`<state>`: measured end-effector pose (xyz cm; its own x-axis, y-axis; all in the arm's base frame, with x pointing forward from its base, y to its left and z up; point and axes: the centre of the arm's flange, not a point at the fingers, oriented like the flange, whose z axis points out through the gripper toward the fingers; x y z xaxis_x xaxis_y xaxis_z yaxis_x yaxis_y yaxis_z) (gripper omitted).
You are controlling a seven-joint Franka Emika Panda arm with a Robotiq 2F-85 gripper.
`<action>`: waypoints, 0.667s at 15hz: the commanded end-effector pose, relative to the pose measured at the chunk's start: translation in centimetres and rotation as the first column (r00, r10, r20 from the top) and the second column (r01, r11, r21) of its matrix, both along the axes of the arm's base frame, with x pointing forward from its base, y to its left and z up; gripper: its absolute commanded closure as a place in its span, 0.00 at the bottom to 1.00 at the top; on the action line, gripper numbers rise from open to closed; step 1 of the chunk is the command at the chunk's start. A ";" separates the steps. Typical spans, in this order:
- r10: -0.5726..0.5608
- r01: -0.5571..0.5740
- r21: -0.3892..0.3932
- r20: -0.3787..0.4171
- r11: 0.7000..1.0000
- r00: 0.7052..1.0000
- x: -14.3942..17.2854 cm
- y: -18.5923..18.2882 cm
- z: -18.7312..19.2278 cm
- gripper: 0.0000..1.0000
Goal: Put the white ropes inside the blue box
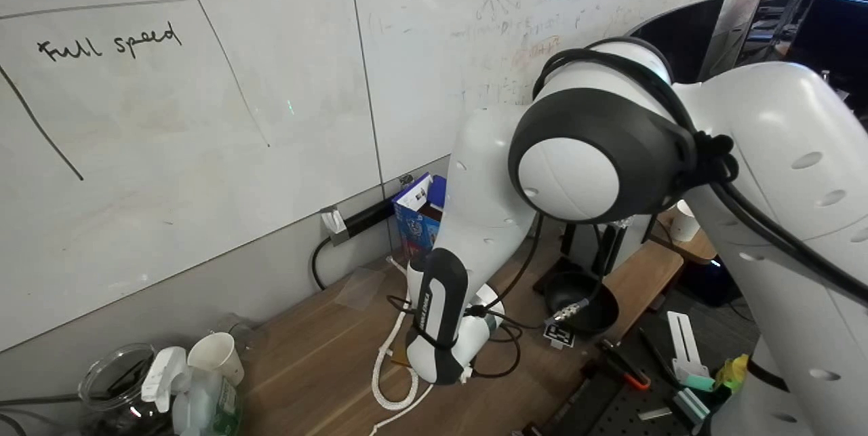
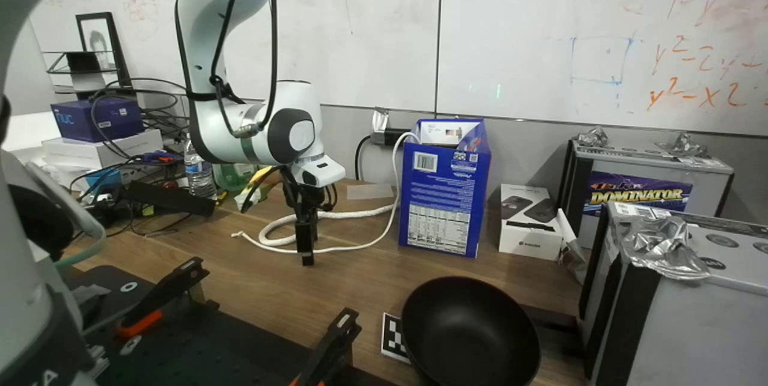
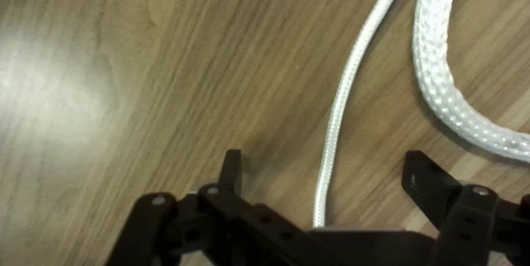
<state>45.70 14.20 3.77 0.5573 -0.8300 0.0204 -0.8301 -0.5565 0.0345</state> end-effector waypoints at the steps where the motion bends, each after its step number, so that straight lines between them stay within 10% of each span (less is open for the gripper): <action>1: -0.005 0.005 0.016 0.031 1.000 1.000 0.1 -0.1 -0.3 0.00; 5: -0.005 0.004 0.012 0.035 1.000 0.999 0.0 -0.1 -0.5 0.00; 10: 0.001 -0.001 0.006 0.049 1.000 0.999 0.2 0.0 -0.3 0.48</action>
<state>45.90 14.18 3.78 0.5552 -0.8311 0.0323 -0.8316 -0.5552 0.0093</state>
